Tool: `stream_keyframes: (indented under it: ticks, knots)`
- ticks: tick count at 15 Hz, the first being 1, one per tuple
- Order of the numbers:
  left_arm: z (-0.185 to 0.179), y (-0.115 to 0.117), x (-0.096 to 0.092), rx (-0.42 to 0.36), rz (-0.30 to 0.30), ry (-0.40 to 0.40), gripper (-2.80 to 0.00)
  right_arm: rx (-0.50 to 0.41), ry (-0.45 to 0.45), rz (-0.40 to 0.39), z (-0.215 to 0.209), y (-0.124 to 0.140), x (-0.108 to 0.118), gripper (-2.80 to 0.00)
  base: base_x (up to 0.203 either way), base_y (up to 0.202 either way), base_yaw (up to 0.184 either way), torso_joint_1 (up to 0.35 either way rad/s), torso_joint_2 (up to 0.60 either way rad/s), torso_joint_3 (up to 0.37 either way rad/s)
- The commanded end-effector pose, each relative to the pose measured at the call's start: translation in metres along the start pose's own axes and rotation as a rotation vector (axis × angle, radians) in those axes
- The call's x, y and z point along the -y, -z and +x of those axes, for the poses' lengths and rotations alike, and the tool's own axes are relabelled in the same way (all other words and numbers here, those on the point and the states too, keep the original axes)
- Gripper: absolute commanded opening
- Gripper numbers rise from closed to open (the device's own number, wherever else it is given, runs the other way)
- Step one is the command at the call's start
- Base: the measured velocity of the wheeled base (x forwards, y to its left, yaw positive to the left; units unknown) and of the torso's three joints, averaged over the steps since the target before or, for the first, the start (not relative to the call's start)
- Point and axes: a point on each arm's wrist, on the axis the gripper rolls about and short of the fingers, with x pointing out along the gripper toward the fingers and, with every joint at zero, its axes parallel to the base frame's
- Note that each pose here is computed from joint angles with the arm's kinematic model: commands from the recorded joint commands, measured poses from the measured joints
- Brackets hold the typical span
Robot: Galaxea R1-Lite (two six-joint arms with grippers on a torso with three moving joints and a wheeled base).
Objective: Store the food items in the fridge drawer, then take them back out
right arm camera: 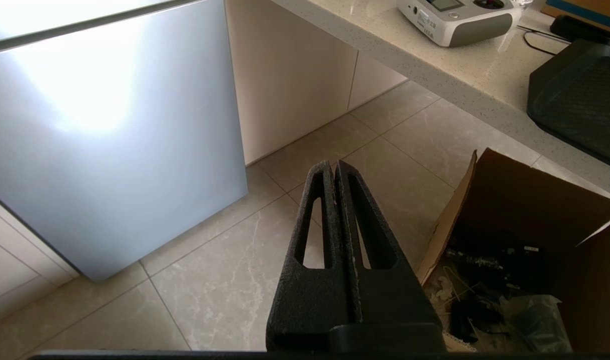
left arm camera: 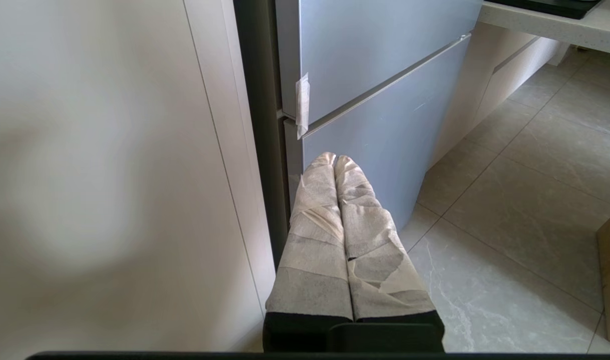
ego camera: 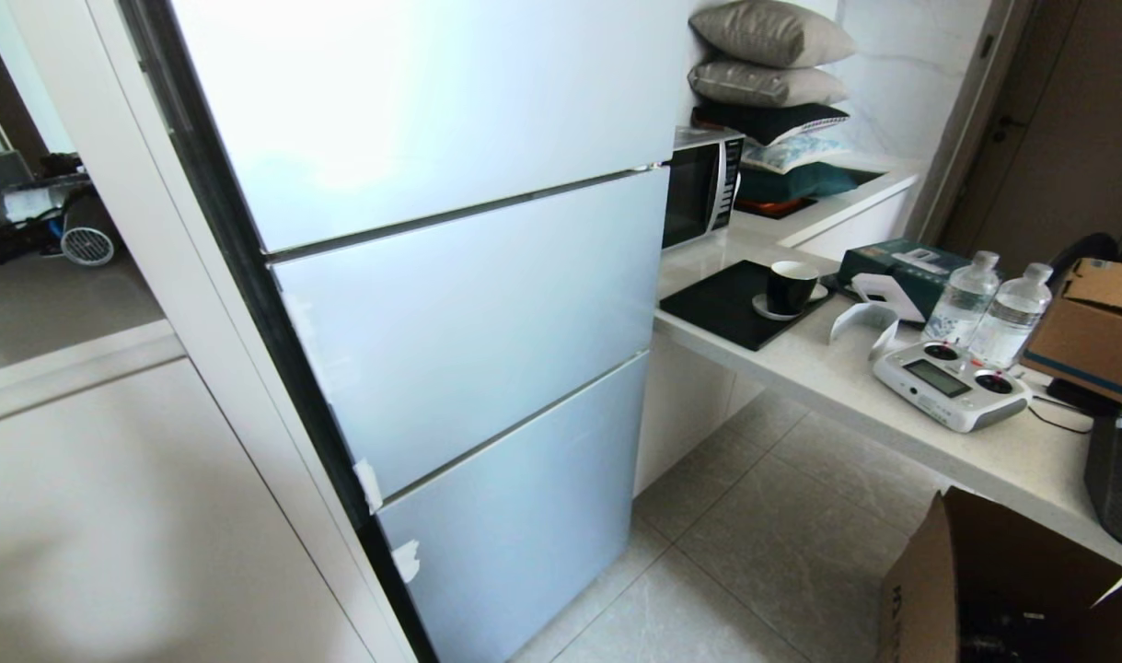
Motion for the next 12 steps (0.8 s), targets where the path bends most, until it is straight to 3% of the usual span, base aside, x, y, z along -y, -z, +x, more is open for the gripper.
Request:
stream_keyframes:
  ticks: [1, 12]
  knots:
    - [0.0, -0.0002, 0.0, -0.001, 0.0, 0.0, -2.8, -0.005, -0.001, 0.0, 0.0002, 0.0002, 0.0, -2.8, 0.0, 0.0, 0.0, 0.0, 0.0, 0.0]
    - [0.0001, -0.0001, 0.0, -0.001, 0.0, 0.0, -2.8, -0.004, -0.002, 0.0, 0.0001, -0.0001, 0.0, -2.8, 0.0, 0.0, 0.0, 0.0, 0.0, 0.0]
